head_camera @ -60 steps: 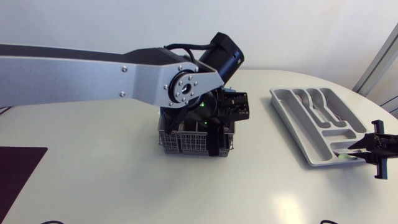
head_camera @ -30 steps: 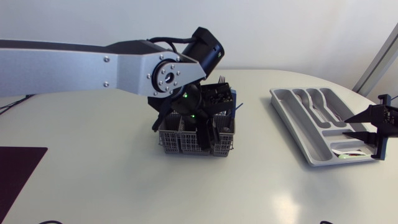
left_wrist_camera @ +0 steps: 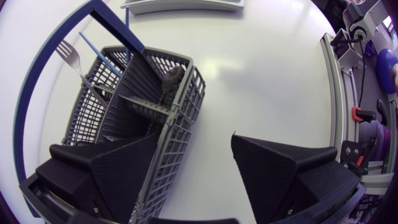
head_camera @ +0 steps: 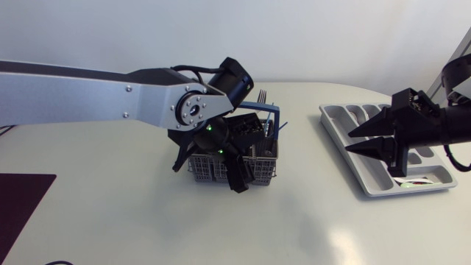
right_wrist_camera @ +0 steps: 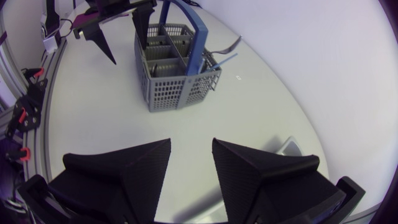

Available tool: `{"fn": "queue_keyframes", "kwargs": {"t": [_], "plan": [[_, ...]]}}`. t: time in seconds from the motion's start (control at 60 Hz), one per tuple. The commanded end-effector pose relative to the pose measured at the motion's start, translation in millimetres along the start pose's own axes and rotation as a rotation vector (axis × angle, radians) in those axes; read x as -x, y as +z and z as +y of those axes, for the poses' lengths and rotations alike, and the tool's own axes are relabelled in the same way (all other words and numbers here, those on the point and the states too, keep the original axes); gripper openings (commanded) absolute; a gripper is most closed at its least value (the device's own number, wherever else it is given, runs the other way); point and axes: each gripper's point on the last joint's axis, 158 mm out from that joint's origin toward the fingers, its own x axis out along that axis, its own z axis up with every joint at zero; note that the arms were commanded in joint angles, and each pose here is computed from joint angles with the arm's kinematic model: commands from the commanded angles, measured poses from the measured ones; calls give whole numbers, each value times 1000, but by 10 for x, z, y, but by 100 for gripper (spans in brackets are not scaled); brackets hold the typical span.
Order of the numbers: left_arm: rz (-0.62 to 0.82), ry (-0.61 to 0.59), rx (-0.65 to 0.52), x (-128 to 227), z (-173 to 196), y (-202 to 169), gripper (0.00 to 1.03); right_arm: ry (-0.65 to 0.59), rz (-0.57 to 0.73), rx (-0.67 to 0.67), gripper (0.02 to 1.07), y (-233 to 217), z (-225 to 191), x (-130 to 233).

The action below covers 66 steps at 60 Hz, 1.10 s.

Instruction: Sort the cutlery from the basket into the organizer compartments.

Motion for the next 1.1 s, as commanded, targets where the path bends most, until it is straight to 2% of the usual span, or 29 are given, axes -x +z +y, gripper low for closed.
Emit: {"fn": "queue_keyframes", "kwargs": {"t": [0.0, 0.3, 0.45, 0.683, 0.767, 1.083], "plan": [[-19, 1, 39, 78, 5, -43, 83, 55, -21, -106, 53, 142, 249, -115], [-52, 11, 72, 144, 14, -63, 83, 157, -16, -249, 52, 532, 624, -447], [-61, 11, 82, 135, 16, -66, 83, 177, -3, -286, 48, 658, 743, -637], [-79, 21, 85, 147, 27, -46, 83, 184, 31, -383, 48, 702, 739, -940], [-78, 20, 84, 132, 16, -66, 83, 171, 30, -398, 44, 730, 717, -1009], [-89, 31, 88, 131, 43, -88, 83, 135, 45, -433, 40, 770, 611, -1177]]}}
